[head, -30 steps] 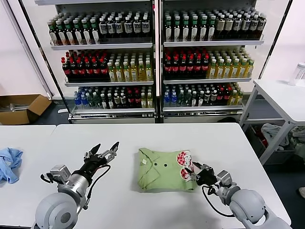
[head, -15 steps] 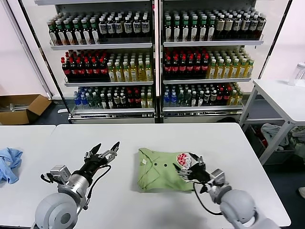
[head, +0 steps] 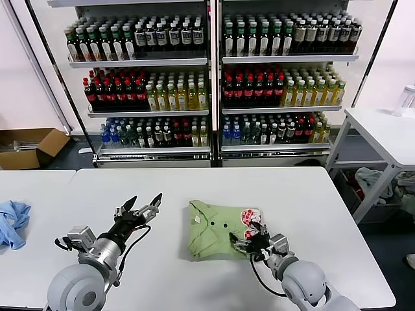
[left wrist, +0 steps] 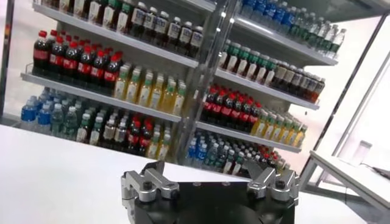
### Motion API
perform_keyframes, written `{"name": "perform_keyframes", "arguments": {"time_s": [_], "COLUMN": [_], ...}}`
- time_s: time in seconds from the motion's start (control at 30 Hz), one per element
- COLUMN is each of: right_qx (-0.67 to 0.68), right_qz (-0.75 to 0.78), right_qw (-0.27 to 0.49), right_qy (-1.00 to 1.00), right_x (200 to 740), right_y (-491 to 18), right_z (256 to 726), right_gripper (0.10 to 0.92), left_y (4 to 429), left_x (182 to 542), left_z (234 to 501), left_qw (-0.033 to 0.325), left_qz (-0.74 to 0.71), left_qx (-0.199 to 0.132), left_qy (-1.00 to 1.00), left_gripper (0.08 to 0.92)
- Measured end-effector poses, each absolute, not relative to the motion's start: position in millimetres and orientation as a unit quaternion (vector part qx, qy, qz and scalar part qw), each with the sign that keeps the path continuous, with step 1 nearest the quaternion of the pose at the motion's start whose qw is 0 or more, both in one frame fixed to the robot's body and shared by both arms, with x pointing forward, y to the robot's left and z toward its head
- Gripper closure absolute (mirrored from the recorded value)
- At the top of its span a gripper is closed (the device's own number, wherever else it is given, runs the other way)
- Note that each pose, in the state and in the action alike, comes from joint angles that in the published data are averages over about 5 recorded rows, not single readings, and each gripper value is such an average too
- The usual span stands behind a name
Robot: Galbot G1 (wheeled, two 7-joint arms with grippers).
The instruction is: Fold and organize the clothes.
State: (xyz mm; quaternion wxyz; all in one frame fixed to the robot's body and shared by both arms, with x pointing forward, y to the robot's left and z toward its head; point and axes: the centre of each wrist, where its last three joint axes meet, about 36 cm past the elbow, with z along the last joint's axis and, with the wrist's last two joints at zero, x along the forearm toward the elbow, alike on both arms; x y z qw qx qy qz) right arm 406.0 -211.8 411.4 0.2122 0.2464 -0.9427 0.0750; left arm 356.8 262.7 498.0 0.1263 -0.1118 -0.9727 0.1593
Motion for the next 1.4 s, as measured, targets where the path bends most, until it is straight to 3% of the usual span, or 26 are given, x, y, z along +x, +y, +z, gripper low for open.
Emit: {"name": "perform_keyframes", "arguments": {"time_s": [0.27,0.63,0.9,1.1,1.4], "right_qx": [0.289,0.29,0.288,0.288,0.238], "right_qz": [0.046,0.074,0.077,0.049,0.004], "right_qw": [0.154,0.203,0.196,0.142,0.07], "right_qy": [-0.944,-0.932,-0.934,-0.946,-0.969], "right_x": [409,441,444,433,405], "right_y": [-180,-135,-126,-142,-215], "right_z": [442,406,419,454,476], "right_gripper": [0.2,0.2,0.2,0.2,0.2], "left_y": [261,262,262,265,279], "left_x": [356,353,355,357,359], "left_z": [497,496,498,497,493], "left_qw": [0.127,0.128,0.125,0.123,0.107], "left_qz": [0.159,0.159,0.158,0.154,0.133], "left_qx": [-0.114,-0.111,-0.112,-0.111,-0.111], "left_qy": [-0.972,-0.973,-0.973,-0.974,-0.979], "left_gripper": [0.177,0.177,0.177,0.177,0.177]}}
